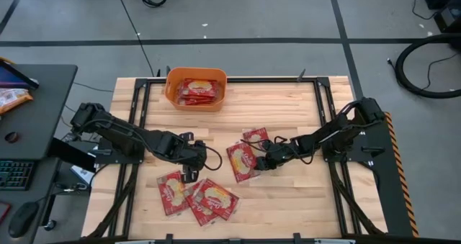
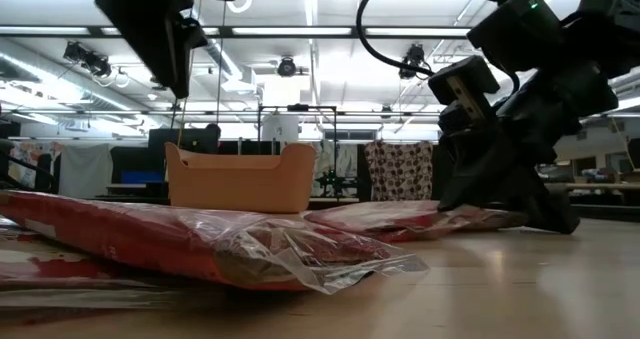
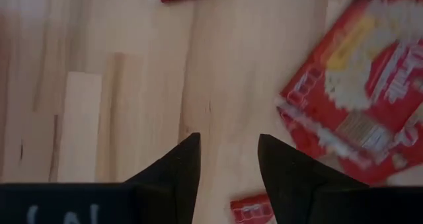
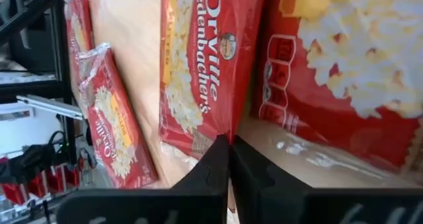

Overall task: Sort popcorn bags into baskets
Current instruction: Put the popcorn bag into the orange bin

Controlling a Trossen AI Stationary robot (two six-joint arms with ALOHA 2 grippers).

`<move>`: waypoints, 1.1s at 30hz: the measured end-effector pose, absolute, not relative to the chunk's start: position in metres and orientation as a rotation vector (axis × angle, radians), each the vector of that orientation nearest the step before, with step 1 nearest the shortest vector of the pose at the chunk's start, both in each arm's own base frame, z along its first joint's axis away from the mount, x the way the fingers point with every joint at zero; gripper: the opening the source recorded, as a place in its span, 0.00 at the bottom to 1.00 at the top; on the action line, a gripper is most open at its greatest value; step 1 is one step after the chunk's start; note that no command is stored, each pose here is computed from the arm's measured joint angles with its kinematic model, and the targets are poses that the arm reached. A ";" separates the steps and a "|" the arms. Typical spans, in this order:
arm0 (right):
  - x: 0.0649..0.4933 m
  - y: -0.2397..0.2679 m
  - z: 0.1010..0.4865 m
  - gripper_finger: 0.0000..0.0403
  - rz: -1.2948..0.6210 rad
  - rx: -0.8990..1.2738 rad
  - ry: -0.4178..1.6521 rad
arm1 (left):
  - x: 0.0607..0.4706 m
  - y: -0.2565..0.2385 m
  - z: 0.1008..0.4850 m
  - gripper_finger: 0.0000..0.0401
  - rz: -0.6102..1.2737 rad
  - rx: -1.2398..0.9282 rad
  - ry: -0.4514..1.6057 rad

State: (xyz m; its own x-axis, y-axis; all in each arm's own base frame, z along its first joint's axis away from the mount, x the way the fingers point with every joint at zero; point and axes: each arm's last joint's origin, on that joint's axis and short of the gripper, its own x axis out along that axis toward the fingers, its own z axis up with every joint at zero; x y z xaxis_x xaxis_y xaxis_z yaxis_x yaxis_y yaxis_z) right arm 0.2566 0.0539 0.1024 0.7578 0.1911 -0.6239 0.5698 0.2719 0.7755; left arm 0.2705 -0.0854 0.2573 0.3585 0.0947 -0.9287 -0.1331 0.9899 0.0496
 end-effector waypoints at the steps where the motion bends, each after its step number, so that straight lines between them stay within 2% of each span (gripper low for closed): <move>1: 0.257 0.053 0.103 0.03 -0.275 1.302 0.710 | 0.271 -0.085 0.260 0.39 0.157 -0.059 1.174; 8: 0.264 0.052 0.112 0.01 -0.169 1.294 0.646 | 0.263 -0.077 0.285 0.39 0.197 -0.141 1.019; 14: 0.293 0.057 0.143 0.01 -0.013 1.143 0.603 | 0.247 -0.066 0.311 0.39 0.225 -0.180 0.893; 21: 0.330 0.050 0.189 0.00 -0.024 0.864 0.770 | 0.228 -0.050 0.333 0.39 0.267 -0.247 0.793; 33: 0.359 -0.036 0.287 0.00 -0.096 0.631 0.693 | 0.220 -0.047 0.342 0.39 0.213 -0.317 0.764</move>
State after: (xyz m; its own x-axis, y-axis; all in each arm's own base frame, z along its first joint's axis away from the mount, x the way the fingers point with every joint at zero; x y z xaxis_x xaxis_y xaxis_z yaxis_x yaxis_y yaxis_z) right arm 0.3593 -0.0365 0.2872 0.7729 0.1204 -0.6230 0.2855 0.8109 0.5108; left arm 0.2198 -0.0465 0.3422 0.7040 0.0744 -0.7063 -0.3022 0.9314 -0.2031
